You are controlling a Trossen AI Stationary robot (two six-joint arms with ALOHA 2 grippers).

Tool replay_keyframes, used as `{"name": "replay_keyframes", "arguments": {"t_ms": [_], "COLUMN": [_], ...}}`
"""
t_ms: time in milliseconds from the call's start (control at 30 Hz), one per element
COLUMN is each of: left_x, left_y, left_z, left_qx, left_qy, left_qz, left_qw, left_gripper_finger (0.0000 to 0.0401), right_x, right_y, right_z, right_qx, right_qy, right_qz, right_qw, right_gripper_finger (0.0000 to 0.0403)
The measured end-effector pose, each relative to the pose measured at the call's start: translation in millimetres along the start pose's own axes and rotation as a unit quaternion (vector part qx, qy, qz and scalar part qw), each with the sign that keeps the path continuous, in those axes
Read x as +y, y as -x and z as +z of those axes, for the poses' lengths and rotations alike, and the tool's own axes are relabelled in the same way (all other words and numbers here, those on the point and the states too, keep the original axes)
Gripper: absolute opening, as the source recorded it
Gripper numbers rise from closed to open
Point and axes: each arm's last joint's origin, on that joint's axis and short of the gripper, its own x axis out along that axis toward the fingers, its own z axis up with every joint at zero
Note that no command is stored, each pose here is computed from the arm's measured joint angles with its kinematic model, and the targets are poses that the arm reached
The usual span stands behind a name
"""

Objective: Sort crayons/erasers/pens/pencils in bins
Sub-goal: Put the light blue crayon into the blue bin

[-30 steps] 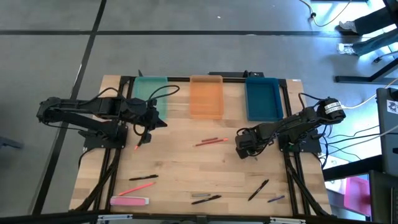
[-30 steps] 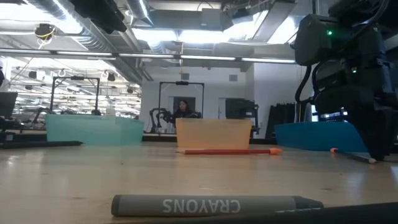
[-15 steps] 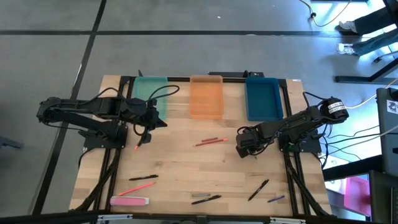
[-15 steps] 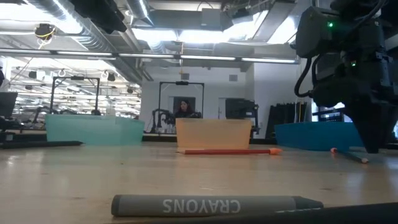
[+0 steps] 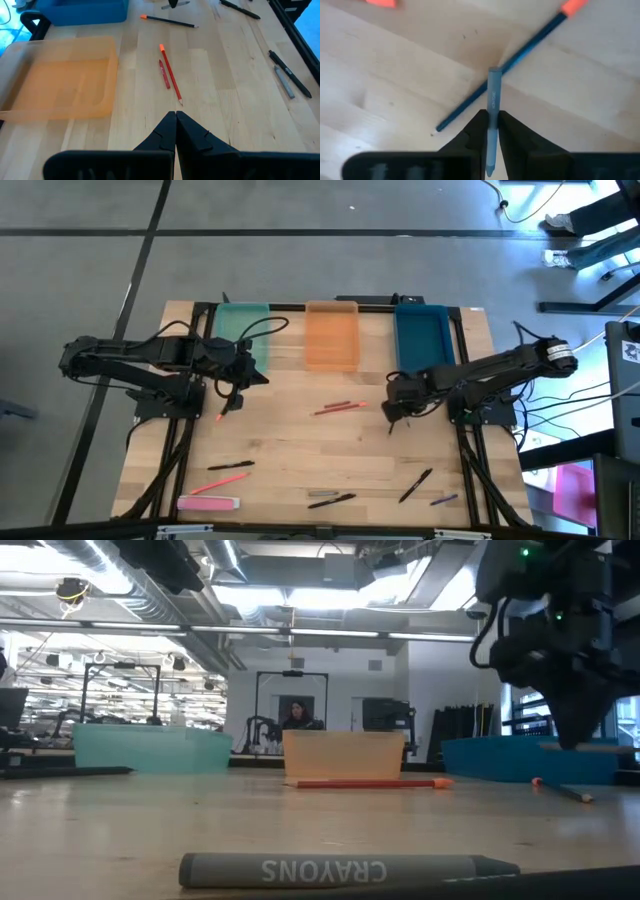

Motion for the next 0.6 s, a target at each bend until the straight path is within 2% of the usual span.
{"name": "replay_keyframes", "arguments": {"t_ms": [400,600], "left_x": [0,0], "left_y": [0,0], "left_z": [0,0], "left_qx": [0.0,0.0], "left_qy": [0.0,0.0], "left_qz": [0.0,0.0], "left_qw": [1.0,1.0], "left_gripper_finger": [0.0,0.0], "right_x": [-18,-21], "right_y": [34,66], "right_z": [26,40], "right_qx": [-0.088,-0.155], "right_qy": [0.01,0.02], "right_qz": [0.067,0.061], "right_qw": [0.994,0.986], "right_gripper_finger": [0.0039,0.0043]}}
